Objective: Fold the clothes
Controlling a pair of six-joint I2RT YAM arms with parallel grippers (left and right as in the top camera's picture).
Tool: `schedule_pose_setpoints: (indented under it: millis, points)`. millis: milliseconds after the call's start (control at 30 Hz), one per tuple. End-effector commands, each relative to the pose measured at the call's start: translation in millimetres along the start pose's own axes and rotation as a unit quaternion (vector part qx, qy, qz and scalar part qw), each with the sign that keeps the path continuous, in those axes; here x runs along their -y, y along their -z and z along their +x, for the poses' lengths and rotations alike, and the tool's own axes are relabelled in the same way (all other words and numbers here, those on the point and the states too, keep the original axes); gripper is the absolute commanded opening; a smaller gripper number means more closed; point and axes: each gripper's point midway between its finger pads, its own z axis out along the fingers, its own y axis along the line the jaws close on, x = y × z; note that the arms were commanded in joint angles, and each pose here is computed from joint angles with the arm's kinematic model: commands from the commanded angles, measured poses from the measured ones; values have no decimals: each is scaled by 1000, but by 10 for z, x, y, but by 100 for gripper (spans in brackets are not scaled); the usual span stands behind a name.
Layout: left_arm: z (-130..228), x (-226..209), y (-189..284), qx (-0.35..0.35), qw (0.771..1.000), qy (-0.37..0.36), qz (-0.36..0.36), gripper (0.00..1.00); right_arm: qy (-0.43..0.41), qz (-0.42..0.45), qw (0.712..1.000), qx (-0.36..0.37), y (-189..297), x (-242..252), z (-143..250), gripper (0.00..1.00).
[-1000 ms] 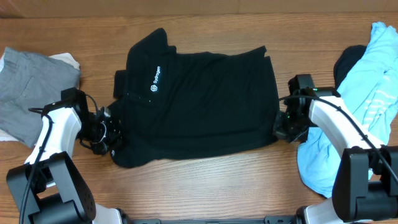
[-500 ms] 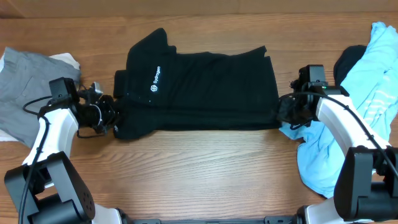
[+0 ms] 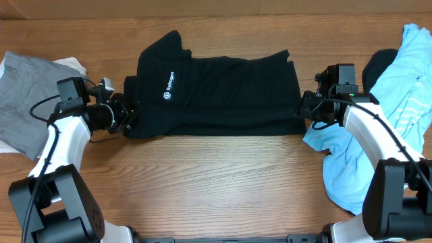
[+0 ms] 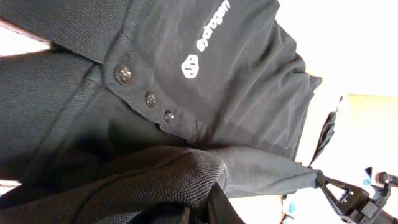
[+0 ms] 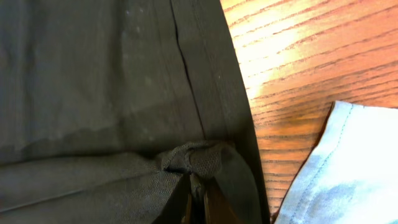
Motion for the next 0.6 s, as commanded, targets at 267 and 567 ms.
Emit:
schedule_pose_setpoints:
  millis: [267, 567]
  points:
    - [-185, -47, -60, 56, 996, -9, -62, 10, 5, -11, 1000, 26, 55, -58, -175, 4]
    - [-313, 183, -109, 81, 995, -47, -27, 77, 5, -11, 1000, 25, 50, -56, -171, 4]
